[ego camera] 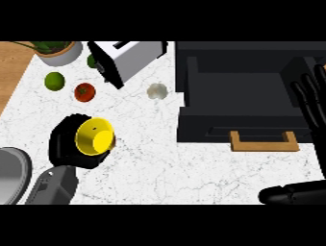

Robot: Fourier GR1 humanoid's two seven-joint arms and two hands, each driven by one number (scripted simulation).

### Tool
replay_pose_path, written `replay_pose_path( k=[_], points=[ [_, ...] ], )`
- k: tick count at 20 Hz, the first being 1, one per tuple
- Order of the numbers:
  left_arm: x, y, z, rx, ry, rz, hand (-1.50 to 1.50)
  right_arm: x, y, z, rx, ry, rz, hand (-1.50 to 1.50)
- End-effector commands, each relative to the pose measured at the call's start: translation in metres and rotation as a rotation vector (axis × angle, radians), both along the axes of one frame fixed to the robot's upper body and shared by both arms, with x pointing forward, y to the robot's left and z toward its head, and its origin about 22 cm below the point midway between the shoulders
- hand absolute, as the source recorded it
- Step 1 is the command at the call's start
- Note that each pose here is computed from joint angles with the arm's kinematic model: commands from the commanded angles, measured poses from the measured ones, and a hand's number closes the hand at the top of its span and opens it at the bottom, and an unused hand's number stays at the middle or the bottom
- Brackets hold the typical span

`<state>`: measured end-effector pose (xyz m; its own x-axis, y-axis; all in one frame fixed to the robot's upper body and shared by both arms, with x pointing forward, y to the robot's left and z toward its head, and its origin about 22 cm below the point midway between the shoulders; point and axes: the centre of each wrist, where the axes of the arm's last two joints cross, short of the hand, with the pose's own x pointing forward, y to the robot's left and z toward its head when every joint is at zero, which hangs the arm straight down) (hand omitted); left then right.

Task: Pick up the cup, place it into the drawer and close the drawer

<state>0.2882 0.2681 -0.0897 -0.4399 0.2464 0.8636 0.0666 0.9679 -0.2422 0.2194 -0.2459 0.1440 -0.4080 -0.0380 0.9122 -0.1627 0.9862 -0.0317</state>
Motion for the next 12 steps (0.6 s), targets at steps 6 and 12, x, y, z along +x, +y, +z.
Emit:
replay_pose_path(
  k=[6, 12],
  points=[
    [0.016, -0.056, 0.099, -0.013, -0.086, -0.134, 1.5, -0.01, -0.003, -0.011, 0.002, 0.012, 0.002, -1.5],
    [0.021, -0.102, 0.16, -0.037, -0.105, -0.167, 1.5, 0.001, -0.002, -0.006, -0.002, 0.004, -0.005, -1.5]
  ],
)
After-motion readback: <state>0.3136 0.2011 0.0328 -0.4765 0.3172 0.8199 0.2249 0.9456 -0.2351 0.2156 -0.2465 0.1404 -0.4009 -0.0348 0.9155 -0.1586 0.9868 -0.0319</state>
